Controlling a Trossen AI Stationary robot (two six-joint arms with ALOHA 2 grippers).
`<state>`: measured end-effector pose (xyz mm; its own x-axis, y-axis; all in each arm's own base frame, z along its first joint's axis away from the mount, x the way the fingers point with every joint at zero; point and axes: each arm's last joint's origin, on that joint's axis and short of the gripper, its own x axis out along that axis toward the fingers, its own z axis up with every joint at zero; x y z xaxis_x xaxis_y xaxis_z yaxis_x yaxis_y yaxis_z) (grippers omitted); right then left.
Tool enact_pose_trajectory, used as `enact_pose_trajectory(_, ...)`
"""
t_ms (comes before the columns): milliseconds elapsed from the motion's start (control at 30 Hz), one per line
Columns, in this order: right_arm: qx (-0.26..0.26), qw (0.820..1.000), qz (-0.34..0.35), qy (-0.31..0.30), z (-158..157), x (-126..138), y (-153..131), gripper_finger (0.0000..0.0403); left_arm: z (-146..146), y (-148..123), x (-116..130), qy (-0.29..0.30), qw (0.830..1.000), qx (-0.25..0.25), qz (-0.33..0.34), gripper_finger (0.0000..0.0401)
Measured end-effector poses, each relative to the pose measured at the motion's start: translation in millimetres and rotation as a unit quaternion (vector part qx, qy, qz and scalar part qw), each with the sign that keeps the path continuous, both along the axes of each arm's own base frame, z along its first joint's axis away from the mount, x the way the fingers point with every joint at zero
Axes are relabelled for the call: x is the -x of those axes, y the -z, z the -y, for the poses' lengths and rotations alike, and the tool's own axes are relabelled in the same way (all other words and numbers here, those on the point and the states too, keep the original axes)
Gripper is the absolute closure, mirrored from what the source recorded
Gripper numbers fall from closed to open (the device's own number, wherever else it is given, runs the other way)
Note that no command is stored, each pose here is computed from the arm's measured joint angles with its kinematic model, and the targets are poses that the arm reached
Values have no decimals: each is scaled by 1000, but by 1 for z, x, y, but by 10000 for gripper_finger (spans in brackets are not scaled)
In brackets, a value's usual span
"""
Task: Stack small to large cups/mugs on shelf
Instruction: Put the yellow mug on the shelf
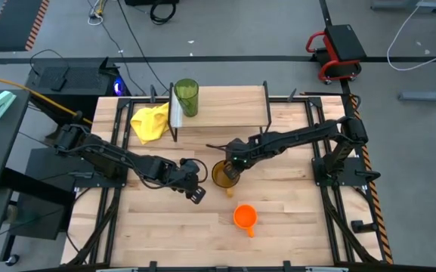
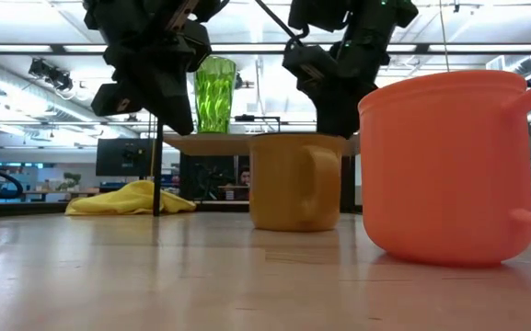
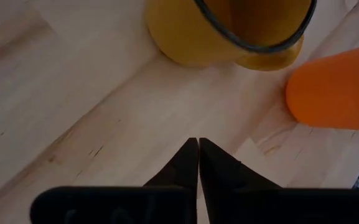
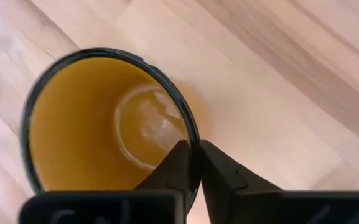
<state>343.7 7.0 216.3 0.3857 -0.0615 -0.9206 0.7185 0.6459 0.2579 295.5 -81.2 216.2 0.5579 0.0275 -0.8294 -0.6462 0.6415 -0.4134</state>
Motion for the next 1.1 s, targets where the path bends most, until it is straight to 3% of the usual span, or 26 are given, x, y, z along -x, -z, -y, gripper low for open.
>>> enact_pose_trajectory(100,-2,1000,15,3,3,-3,-1,388,0,0,0,-1,1000,-2,0,390)
enact_pose_trajectory(400,-15,1000,14,5,6,-3,-1,389,0,0,0,-1,1000,-2,0,378)
enact_pose_trajectory(700,-73,997,9,-5,10,-1,-2,389,1,1,1,17,1000,15,-11,394)
enact_pose_trajectory(867,-109,994,4,-11,15,3,-5,390,2,1,2,25,999,26,-18,382)
enact_pose_trajectory(1100,-114,993,22,-4,26,8,-16,390,5,3,5,35,998,28,-32,377)
